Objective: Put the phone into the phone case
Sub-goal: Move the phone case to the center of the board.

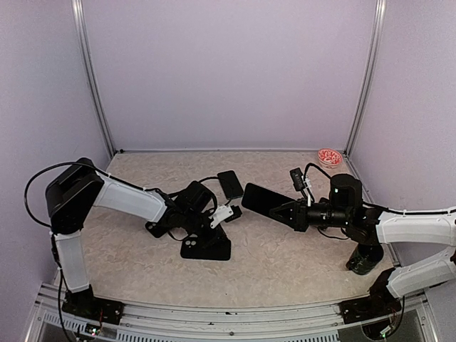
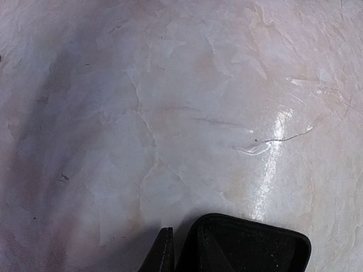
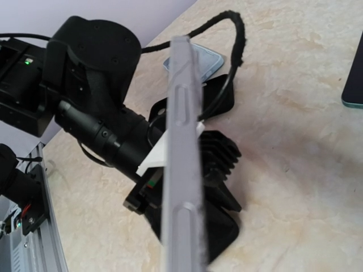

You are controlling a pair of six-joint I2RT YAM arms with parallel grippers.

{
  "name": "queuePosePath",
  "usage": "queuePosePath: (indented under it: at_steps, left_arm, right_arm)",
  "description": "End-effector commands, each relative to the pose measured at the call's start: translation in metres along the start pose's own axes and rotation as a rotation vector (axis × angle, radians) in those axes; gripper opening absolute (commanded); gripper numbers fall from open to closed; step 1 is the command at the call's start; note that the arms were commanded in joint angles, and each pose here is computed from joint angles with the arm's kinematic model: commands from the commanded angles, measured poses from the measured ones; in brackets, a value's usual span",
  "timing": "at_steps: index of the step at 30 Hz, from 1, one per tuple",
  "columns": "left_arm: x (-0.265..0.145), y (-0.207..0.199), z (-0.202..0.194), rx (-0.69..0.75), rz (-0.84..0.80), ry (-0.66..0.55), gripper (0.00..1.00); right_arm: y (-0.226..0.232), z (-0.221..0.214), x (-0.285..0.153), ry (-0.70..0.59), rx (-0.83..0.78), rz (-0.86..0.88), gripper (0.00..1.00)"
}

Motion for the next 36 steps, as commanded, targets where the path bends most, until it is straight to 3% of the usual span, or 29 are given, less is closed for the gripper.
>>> queuePosePath:
  at_steps: [1,10,23,35,36]
  left_arm:
    - [0.005,-0.004,-0.005,0.013,-0.024,0.025,0.13]
    - [0.005,0.005,0.011,0.032,0.011,-0.005,0.00]
    - [0.020,0.038,0.045,0.133,0.086,-0.017,0.00]
    - [0.057,0.045,0.070,0.216,-0.004,-0.032,0.00]
    - [0.060,0.045,0.070,0.215,-0.012,-0.032,0.03]
  right_arm:
    - [0.004,0.010,-0.002,-0.048,-0.023,0.024,0.00]
    - [0.004,0.012,-0.002,-0.050,-0.027,0.019,0.00]
    - [-0.001,0.025,-0.018,-0.104,-0.038,-0.058,0.00]
    - [0.001,0.042,-0.048,-0.205,-0.070,-0.126,0.00]
    - [0.001,0.042,-0.048,-0.205,-0.069,-0.127,0.00]
Point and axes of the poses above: each gripper's point midway between its finger pads, its own x axis out along the fingers, its own y axis along the line the jaws close on, z = x × y, the point moved 3 cm from there along -x, back along the fingers, and after that the axes turned 5 degrees about x, right-handed, at the moved point
